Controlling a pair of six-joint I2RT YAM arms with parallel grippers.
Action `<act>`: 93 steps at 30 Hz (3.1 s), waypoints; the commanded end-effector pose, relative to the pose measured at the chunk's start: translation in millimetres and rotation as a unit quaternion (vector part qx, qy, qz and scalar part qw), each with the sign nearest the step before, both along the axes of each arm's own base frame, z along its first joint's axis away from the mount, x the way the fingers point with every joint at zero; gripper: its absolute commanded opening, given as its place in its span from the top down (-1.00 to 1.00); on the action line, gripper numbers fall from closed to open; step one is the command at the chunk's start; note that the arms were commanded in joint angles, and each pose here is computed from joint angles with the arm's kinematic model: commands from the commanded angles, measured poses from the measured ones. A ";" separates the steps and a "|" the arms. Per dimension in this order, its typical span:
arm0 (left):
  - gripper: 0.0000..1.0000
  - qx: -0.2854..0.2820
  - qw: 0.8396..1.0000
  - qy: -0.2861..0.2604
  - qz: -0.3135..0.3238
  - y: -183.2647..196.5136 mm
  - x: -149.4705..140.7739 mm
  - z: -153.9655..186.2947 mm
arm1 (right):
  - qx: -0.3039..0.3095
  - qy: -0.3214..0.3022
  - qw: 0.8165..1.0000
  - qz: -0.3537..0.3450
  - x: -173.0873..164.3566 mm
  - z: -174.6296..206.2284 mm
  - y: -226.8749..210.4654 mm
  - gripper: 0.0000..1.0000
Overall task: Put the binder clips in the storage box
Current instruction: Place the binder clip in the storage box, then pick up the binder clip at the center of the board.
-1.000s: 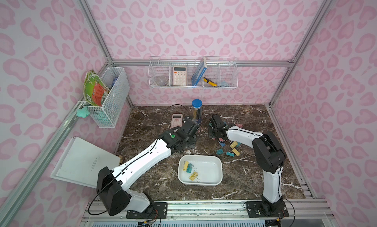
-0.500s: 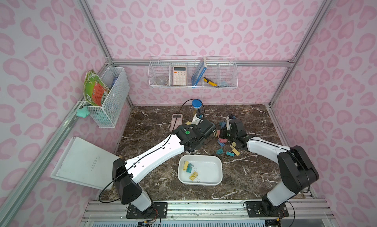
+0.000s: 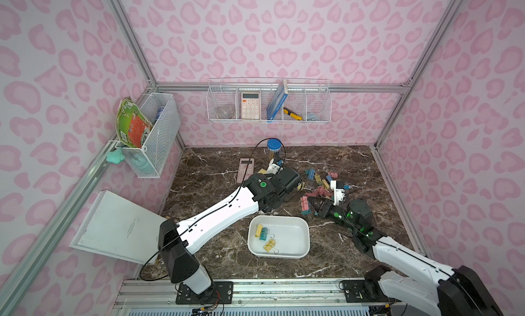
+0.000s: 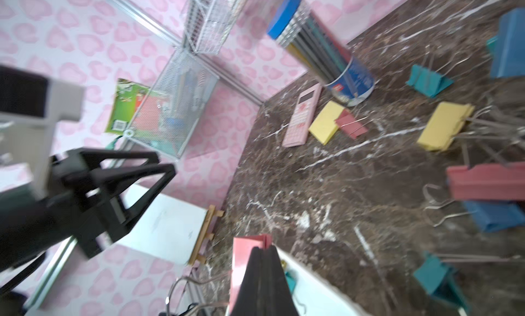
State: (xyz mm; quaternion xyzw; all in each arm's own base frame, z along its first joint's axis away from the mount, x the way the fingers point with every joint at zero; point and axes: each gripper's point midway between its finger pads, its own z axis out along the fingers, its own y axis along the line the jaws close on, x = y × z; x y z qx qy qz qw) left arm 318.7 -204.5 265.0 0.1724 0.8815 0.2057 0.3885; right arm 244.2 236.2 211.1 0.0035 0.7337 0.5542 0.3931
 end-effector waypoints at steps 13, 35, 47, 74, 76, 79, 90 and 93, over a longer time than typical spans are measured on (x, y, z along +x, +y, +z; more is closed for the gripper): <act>-0.03 -0.095 0.995 0.024 0.001 -6.1 0.9 -5.3 | 0.030 0.041 0.994 0.095 -88.8 3.2 62.9 1.00; -0.04 -0.196 0.980 0.008 0.021 45.7 -6.9 -5.5 | -0.106 0.198 0.970 0.097 -62.8 -113.0 180.5 1.00; -0.04 -0.210 0.977 0.018 0.018 43.6 -2.2 -8.5 | -0.118 0.222 0.962 0.102 -66.3 -123.8 182.1 0.60; -0.03 -0.362 0.919 0.157 0.006 -63.6 145.2 -111.5 | -0.137 0.048 0.979 -0.140 76.8 -3.5 -40.7 0.15; -0.03 -0.344 0.925 0.164 0.008 -64.6 152.7 -126.0 | -0.137 0.045 0.980 -0.137 78.3 -5.5 -38.7 0.15; -0.05 -0.321 0.930 0.177 0.015 -64.4 158.8 -146.5 | -0.135 0.038 0.982 -0.129 79.1 -4.5 -35.4 0.15; -0.26 -0.317 0.926 0.194 0.058 -67.5 173.3 -189.4 | -0.134 0.032 0.983 -0.120 78.2 -0.7 -32.6 0.14; -0.48 -0.317 0.927 0.193 0.064 -67.6 176.1 -194.5 | -0.132 0.034 0.983 -0.120 77.2 -1.2 -32.9 0.14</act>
